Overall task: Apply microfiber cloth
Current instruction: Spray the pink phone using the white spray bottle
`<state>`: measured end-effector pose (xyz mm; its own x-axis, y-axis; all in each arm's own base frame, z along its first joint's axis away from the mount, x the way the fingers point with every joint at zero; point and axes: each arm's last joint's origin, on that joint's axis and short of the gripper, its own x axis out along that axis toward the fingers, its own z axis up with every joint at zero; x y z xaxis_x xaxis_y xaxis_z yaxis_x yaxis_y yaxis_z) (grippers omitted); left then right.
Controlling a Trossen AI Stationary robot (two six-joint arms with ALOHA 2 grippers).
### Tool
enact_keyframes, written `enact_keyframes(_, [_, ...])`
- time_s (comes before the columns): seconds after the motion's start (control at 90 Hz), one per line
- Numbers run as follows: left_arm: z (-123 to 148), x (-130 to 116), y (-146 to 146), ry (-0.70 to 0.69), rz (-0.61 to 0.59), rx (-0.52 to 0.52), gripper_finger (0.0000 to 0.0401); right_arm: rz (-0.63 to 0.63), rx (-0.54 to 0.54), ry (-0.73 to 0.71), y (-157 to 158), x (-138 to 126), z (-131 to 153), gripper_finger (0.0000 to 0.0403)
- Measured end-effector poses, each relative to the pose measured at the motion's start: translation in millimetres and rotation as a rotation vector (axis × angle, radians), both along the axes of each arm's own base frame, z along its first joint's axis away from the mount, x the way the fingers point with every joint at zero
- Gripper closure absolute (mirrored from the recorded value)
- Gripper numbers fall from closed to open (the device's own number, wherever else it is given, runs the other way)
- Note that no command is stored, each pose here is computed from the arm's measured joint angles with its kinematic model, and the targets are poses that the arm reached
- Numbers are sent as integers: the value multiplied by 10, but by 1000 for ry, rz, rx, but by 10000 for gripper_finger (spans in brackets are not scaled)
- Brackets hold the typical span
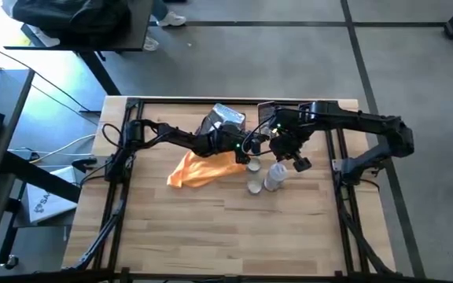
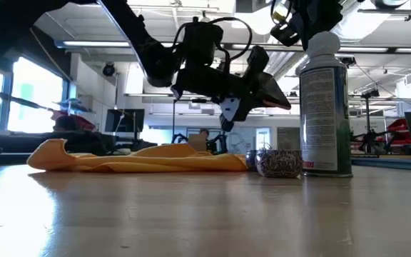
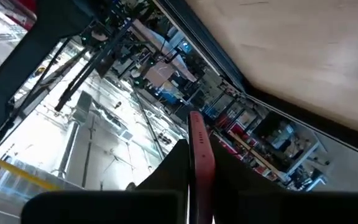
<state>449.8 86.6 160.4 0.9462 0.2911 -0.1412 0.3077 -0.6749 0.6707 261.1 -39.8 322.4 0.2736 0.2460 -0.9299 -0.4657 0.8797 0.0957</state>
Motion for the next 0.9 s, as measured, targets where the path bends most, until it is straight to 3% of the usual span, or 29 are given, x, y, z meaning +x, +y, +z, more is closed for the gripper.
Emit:
enact_keyframes(0.278, [-3,-2,1,-2,17,-11,391,-10,3,12,-2,7,-15,403])
enact_keyframes(0.544, [-2,-45,48,-38,206,-2,391,-12,-4,17,-3,7,-20,403])
enact_keyframes(0.9, [-196,-171,-252,-42,147,9,391,-11,-9,20,-3,5,-13,403])
